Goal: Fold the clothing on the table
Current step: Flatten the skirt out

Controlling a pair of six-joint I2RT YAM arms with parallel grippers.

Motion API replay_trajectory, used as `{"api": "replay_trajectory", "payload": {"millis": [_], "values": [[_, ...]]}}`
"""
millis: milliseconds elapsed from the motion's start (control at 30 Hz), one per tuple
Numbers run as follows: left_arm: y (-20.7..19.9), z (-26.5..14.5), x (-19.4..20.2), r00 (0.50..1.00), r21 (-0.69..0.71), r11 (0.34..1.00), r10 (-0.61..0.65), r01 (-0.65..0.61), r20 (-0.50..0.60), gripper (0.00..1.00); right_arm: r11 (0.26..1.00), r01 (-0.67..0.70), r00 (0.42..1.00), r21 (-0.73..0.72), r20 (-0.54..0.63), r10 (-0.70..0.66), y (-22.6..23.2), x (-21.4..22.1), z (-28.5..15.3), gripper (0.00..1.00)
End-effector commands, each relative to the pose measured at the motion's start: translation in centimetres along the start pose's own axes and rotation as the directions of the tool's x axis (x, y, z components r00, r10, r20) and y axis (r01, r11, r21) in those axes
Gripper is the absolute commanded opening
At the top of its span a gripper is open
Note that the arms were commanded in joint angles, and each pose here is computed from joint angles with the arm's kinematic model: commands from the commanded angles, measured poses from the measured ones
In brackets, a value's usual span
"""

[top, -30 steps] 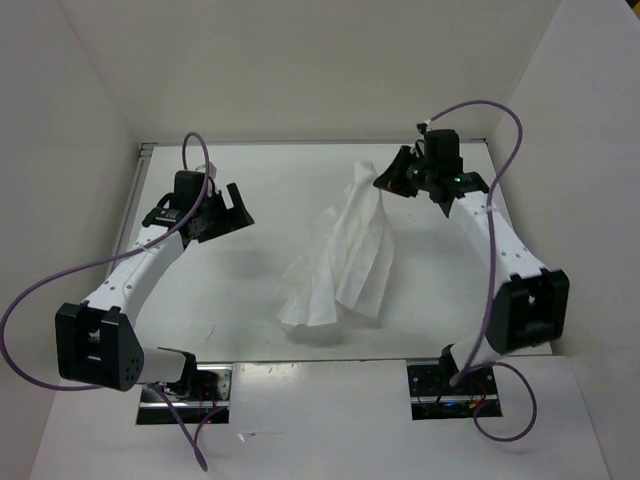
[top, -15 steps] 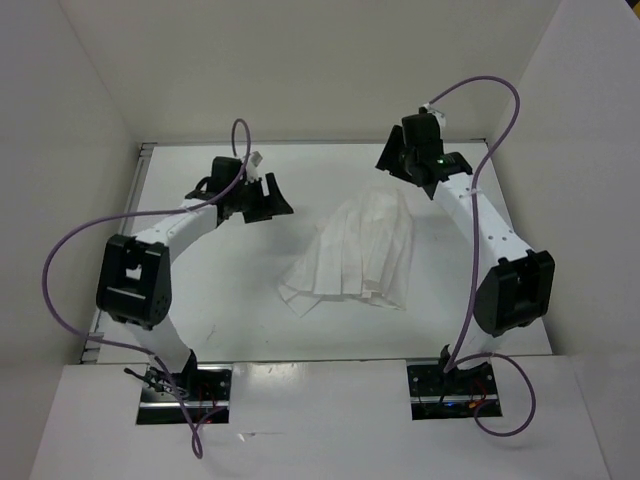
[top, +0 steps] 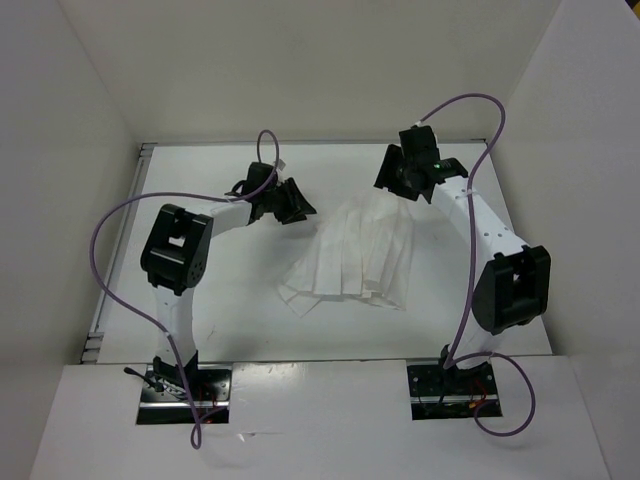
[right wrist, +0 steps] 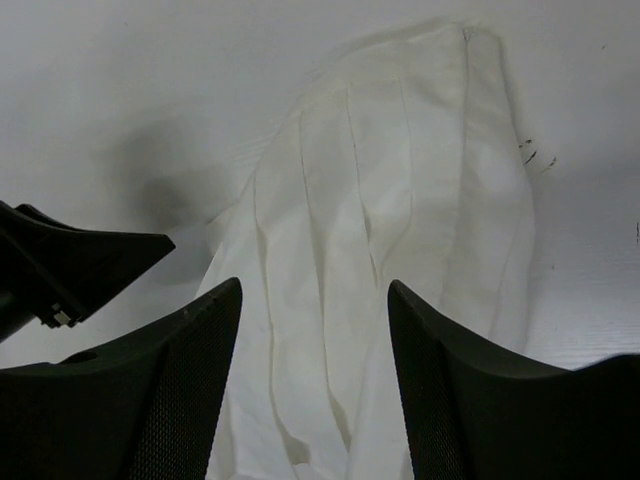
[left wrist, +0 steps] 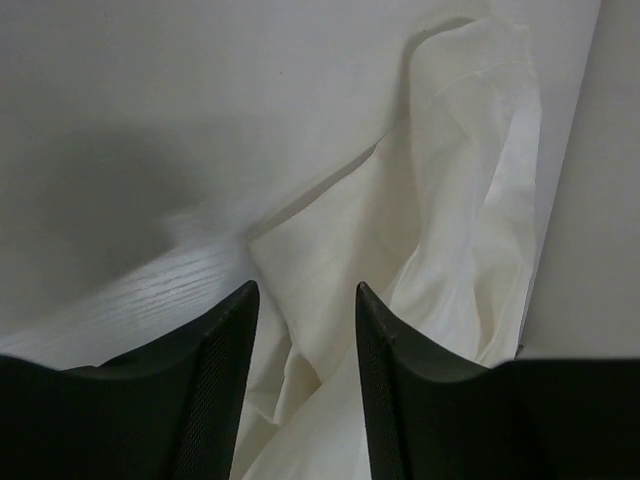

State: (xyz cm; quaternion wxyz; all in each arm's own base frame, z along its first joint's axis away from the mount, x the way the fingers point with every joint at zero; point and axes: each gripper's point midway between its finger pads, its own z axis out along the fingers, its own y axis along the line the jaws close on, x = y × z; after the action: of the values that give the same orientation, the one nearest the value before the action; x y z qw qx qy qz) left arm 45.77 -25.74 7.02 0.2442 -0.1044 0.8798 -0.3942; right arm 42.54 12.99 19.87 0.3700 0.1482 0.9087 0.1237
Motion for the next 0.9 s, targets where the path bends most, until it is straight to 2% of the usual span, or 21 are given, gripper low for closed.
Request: {"api": "replay_trajectory", "payload": {"millis": [0, 200, 400, 567, 800, 867], "values": [[-1.4, 1.1, -2.0, 0.996, -0.006, 1.000, -0.030, 0.030, 0.084, 0.51, 1.000, 0.017, 0.999, -0.023, 0.038, -0.016, 0.7, -1.2, -1.2, 0.65], [0.3, 1.6, -1.2, 0.995, -0.164, 0.984, -0.051, 0.064, 0.083, 0.51, 1.000, 0.017, 0.999, 0.001, 0.040, -0.017, 0.3, -1.4, -1.4, 0.65], [2.6, 1.9, 0.0, 0.993, -0.237, 0.966, -0.091, 0.106, 0.073, 0.51, 0.999, 0.018, 0.999, 0.028, 0.035, -0.019, -0.3, -1.0, -1.2, 0.65], [3.4, 3.2, 1.7, 0.992, -0.238, 0.963, -0.128, 0.128, 0.017, 0.51, 0.999, 0.027, 0.999, 0.044, 0.044, -0.029, -0.7, -1.1, -1.4, 0.65], [2.1, 5.4, 3.3, 0.987, -0.190, 0.971, -0.158, 0.148, -0.039, 0.51, 0.996, 0.038, 0.998, 0.081, 0.042, -0.041, -1.6, -0.8, -1.6, 0.65], [1.7, 6.0, 3.9, 0.987, -0.194, 0.971, -0.152, 0.138, -0.059, 0.44, 0.995, 0.037, 0.998, 0.088, 0.048, -0.041, -1.8, -0.9, -2.0, 0.65]]}}
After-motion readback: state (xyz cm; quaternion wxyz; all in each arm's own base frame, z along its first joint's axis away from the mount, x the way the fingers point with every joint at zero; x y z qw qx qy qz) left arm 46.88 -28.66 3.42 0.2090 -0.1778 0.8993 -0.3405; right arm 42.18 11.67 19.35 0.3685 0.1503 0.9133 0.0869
